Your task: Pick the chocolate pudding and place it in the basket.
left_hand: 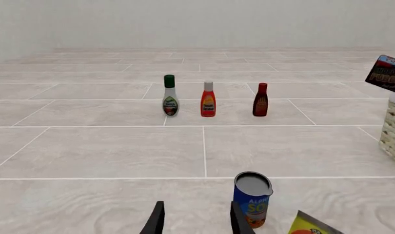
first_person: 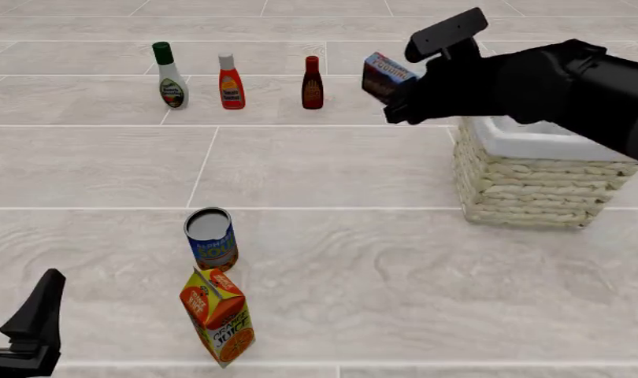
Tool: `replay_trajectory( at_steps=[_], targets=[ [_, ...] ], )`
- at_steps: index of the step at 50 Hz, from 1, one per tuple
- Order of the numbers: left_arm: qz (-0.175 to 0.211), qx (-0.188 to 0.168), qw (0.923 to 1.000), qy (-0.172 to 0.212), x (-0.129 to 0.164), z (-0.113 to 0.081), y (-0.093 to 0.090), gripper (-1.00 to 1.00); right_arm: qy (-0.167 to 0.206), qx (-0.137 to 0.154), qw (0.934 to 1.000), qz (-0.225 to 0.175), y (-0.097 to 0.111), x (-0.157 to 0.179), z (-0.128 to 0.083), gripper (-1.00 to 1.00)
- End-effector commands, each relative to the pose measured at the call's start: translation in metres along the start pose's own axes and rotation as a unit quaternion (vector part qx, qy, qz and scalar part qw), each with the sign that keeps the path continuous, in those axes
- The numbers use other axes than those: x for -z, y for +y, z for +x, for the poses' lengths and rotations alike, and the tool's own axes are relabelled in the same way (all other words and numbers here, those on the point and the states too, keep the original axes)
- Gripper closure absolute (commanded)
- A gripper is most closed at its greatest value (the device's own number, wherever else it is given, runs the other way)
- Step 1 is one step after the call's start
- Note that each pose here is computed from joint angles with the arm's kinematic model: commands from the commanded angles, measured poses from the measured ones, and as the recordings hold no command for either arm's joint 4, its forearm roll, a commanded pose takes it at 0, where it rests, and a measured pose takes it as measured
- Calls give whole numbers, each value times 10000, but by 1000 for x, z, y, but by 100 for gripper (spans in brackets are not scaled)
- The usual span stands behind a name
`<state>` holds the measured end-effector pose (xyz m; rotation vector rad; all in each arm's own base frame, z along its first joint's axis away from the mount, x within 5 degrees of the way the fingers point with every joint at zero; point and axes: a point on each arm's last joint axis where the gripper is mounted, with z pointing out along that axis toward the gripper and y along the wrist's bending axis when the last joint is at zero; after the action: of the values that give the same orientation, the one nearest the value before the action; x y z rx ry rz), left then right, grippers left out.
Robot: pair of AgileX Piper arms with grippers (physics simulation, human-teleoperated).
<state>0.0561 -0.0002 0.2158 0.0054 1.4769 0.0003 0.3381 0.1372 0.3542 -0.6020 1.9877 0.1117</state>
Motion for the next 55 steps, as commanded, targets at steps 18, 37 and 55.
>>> replay_trajectory(
  at_steps=[18,37,55],
  targets=[
    [-1,-2,10000,-3,0,0,0,-100,-172,-495,9953,813,-62,53,-14,100],
    [-1,-4,10000,-5,0,0,0,-100,-91,-740,9886,1308,-95,69,-4,100],
    [-2,-2,10000,-4,0,0,0,-100,-14,-890,9836,1566,-111,83,2,100]
  ],
)
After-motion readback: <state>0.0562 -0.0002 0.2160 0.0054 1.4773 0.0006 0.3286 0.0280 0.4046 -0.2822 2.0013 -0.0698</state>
